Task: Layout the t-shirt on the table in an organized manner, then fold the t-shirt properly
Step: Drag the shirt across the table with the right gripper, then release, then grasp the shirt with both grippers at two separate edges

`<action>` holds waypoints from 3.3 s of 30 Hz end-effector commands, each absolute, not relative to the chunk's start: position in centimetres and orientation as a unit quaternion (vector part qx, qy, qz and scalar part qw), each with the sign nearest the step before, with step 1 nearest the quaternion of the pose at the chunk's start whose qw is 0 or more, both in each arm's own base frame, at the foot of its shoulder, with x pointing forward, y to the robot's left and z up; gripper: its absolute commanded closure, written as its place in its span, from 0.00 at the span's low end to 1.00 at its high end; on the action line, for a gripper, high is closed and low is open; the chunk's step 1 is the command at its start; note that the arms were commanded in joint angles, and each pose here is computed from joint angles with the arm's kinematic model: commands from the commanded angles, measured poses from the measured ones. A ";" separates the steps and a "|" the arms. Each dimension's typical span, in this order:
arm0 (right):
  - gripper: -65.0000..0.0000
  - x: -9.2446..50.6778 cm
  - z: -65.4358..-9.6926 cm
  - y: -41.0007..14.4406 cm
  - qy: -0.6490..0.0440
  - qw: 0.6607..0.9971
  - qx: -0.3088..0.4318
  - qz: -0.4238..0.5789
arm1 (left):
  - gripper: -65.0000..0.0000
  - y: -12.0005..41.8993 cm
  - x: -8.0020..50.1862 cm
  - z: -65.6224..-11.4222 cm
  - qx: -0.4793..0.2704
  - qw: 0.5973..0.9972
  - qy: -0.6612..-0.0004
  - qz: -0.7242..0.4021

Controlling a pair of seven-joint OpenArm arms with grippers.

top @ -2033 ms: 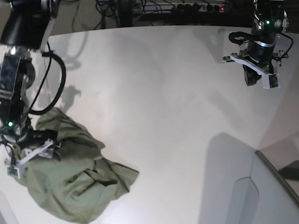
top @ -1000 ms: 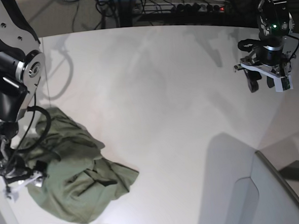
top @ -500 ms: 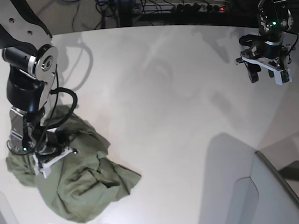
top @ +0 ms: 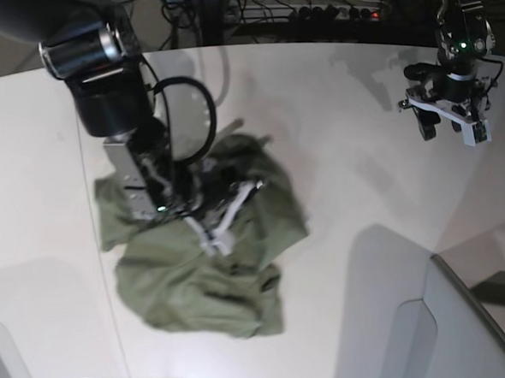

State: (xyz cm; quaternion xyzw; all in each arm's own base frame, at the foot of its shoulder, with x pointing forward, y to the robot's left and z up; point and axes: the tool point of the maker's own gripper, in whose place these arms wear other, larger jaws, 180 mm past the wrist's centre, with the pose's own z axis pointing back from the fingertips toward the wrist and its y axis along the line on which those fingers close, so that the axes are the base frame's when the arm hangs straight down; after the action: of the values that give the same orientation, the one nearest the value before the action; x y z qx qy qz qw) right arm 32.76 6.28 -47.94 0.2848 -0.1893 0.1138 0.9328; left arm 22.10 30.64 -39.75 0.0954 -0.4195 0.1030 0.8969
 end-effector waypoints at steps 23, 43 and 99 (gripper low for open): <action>0.31 38.9 -42.2 -11.1 -0.288 0.942 0.169 -0.034 | 0.46 24.8 24.5 -40.3 0.039 0.901 -0.430 0.041; 0.98 37.4 -44.7 -10.6 -0.278 0.943 0.174 -0.054 | 0.46 26.1 24.6 -39.9 0.055 0.901 -0.430 0.026; 0.99 30.4 -38.7 -20.4 -0.328 0.917 0.093 -0.207 | 0.15 -9.8 30.9 -38.6 -0.254 0.827 -0.429 -0.260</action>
State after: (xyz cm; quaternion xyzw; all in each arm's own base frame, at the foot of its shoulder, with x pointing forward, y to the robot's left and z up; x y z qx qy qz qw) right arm 29.32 -20.05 -39.95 0.0930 -0.3040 -0.2133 0.9238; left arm 29.88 -9.26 -40.35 -0.2445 -0.4052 -0.2627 0.8408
